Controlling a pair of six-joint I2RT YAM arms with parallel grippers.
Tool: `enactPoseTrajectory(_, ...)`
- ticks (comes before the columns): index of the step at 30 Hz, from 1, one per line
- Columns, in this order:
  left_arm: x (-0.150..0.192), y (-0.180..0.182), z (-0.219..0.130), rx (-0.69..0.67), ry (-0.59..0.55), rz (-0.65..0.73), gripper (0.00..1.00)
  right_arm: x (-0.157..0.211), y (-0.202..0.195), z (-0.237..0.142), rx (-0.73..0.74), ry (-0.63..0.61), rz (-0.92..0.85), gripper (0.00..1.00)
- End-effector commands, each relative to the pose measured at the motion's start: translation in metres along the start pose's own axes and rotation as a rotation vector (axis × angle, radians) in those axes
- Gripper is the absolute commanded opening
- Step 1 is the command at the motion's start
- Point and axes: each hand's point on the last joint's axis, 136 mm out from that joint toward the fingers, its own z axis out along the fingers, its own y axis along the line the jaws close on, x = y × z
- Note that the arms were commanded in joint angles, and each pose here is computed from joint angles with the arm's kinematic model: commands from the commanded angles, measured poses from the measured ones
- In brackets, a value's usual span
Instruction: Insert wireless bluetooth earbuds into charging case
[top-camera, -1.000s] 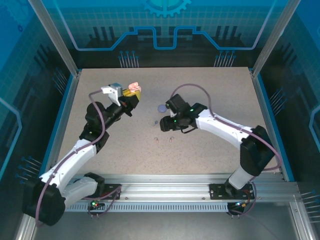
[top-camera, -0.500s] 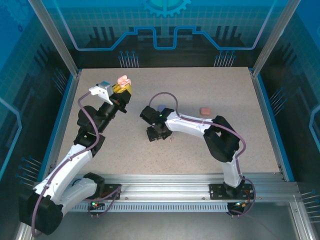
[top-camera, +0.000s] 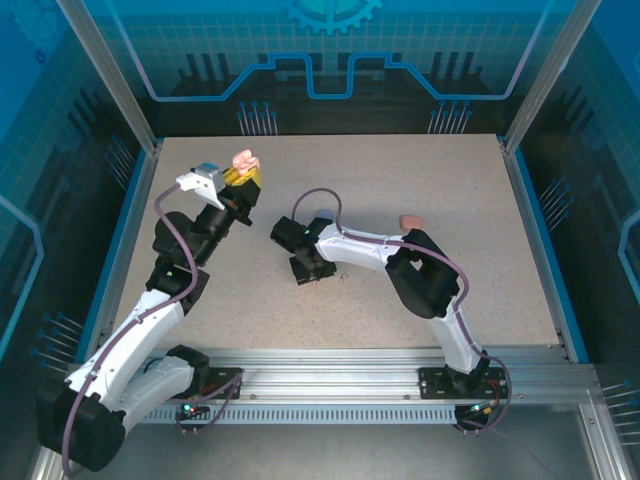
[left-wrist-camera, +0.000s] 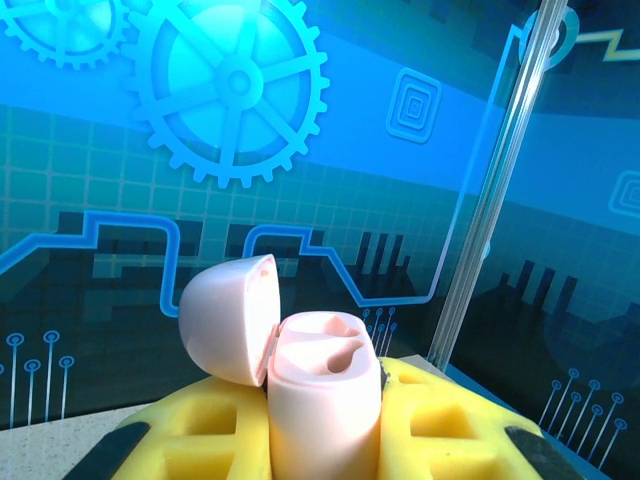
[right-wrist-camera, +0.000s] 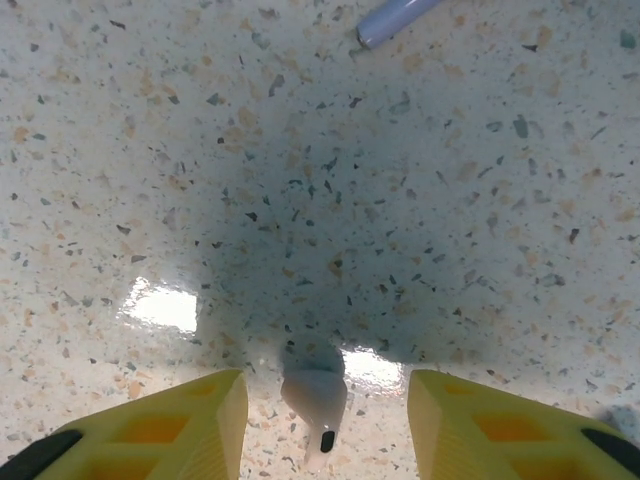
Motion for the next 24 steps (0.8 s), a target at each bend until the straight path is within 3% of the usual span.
enactPoseTrajectory(1,-0.016,-0.002,-0.001,-0.003,-0.041,0.032,0.00,0.004,0.005,0.003,0.010,0.022,0.001,0.45)
enactPoseTrajectory(24,-0.015,-0.004,-0.002,0.006,-0.034,0.035,0.00,0.005,0.003,0.017,0.005,0.049,0.044,0.35)
